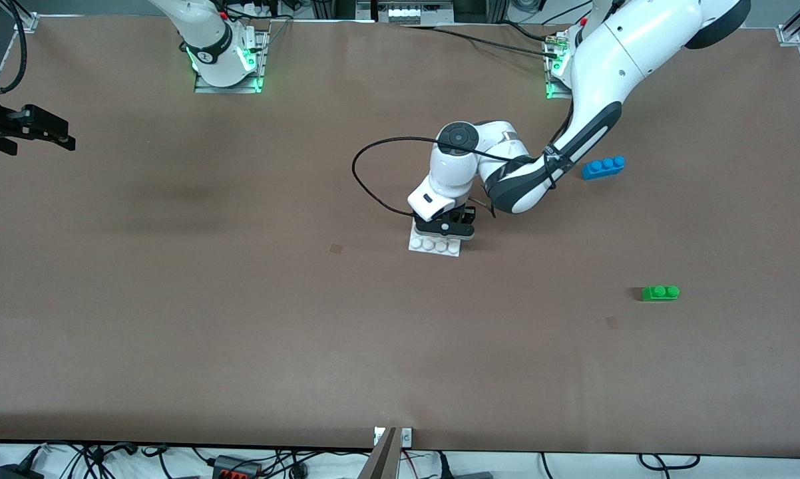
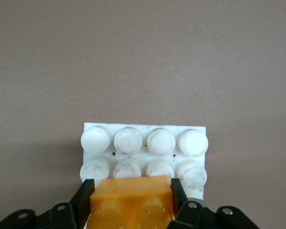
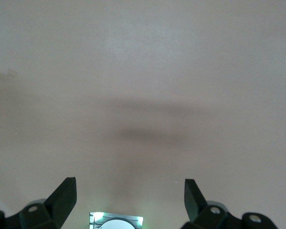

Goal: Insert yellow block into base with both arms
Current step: 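Press the yellow brick down onto the base plate studs with the left gripper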

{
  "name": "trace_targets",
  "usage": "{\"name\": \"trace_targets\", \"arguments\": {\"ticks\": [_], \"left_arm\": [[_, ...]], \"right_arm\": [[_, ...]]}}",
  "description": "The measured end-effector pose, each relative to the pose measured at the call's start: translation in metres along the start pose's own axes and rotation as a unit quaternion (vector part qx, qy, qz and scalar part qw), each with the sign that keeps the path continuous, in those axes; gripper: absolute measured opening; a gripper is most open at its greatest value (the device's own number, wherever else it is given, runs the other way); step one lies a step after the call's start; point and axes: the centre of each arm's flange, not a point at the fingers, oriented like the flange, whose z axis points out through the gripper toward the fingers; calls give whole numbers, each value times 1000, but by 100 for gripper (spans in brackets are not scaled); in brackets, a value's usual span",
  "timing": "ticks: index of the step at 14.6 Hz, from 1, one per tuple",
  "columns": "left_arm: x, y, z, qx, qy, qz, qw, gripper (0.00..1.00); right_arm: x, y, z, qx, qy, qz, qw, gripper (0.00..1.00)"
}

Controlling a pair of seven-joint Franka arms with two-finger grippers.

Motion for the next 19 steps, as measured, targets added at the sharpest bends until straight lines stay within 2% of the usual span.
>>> {"name": "trace_targets", "arguments": {"ticks": [15,19], "left_arm": [[-24,-1,9,-1,-18,1,1000,69],[-10,-2,-7,-8,-8,-10,1000,100]], "right_arm": [[0,1,0,0,0,1,1000,100],[0,0,0,0,0,0,1000,100]]}}
